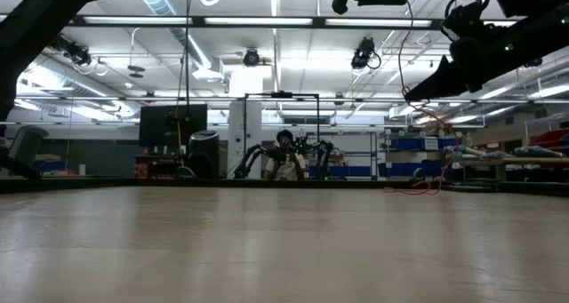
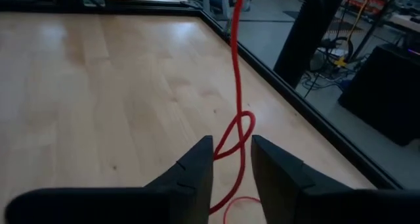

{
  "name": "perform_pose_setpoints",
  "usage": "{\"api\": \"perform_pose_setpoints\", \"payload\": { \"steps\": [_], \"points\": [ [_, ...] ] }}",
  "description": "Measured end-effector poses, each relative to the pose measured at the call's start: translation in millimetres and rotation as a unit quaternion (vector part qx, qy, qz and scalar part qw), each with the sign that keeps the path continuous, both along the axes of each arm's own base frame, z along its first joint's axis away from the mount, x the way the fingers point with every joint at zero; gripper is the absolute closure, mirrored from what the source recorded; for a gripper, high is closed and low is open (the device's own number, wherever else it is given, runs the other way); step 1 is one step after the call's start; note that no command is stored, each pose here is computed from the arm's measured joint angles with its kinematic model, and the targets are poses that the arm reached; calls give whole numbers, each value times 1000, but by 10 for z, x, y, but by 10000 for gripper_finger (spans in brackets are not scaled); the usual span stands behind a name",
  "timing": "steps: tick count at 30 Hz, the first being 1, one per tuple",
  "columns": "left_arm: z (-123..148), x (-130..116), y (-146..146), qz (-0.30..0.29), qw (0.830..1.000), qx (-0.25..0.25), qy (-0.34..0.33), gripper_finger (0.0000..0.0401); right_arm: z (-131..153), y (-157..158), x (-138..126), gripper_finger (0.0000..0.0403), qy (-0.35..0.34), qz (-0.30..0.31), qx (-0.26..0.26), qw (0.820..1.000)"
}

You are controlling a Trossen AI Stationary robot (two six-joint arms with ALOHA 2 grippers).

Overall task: Coil cords
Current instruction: Coil the red wire cable onto the black spool

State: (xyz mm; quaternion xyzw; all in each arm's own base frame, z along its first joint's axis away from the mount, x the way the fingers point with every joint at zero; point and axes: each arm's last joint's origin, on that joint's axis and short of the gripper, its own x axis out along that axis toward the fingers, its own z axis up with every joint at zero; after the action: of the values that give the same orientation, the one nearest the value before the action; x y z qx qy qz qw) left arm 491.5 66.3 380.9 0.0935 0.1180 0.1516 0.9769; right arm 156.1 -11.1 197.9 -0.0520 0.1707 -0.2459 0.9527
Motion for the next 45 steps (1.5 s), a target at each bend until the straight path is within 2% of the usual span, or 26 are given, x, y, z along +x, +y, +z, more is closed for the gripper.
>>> {"api": "perform_pose_setpoints", "payload": {
  "steps": [5, 11, 16, 19, 26, 30, 34, 39, 45],
  "points": [
    [1, -1, 0, 0, 1000, 0, 0, 398, -10, -1, -4, 390, 11, 1, -9, 1000],
    [-64, -18, 7, 1, 999, -4, 34, 398, -35, -32, -92, 399, 36, -58, -27, 997],
    [-116, -35, 5, 1, 998, -8, 63, 398, 29, -83, -199, 400, 12, -153, -49, 987],
    [-154, -49, 4, 0, 996, -6, 86, 398, 81, -113, -261, 401, -8, -189, -56, 980],
    [-334, -144, 0, -15, 978, 30, 206, 398, 431, -136, -406, 402, -47, -220, -85, 971],
    [-416, -214, 12, 4, 961, 54, 270, 398, 750, -129, -490, 402, -92, -206, -84, 971],
    [-431, -241, 54, 38, 956, 61, 285, 398, 1019, -100, -519, 402, -132, -160, -69, 976],
    [-430, -259, 148, 77, 959, 27, 270, 398, 1230, -40, -427, 403, -160, -86, -50, 982],
    [-434, -289, 288, 117, 961, -28, 248, 398, 1280, 51, -161, 403, -169, -29, -49, 984]
  ]
}}
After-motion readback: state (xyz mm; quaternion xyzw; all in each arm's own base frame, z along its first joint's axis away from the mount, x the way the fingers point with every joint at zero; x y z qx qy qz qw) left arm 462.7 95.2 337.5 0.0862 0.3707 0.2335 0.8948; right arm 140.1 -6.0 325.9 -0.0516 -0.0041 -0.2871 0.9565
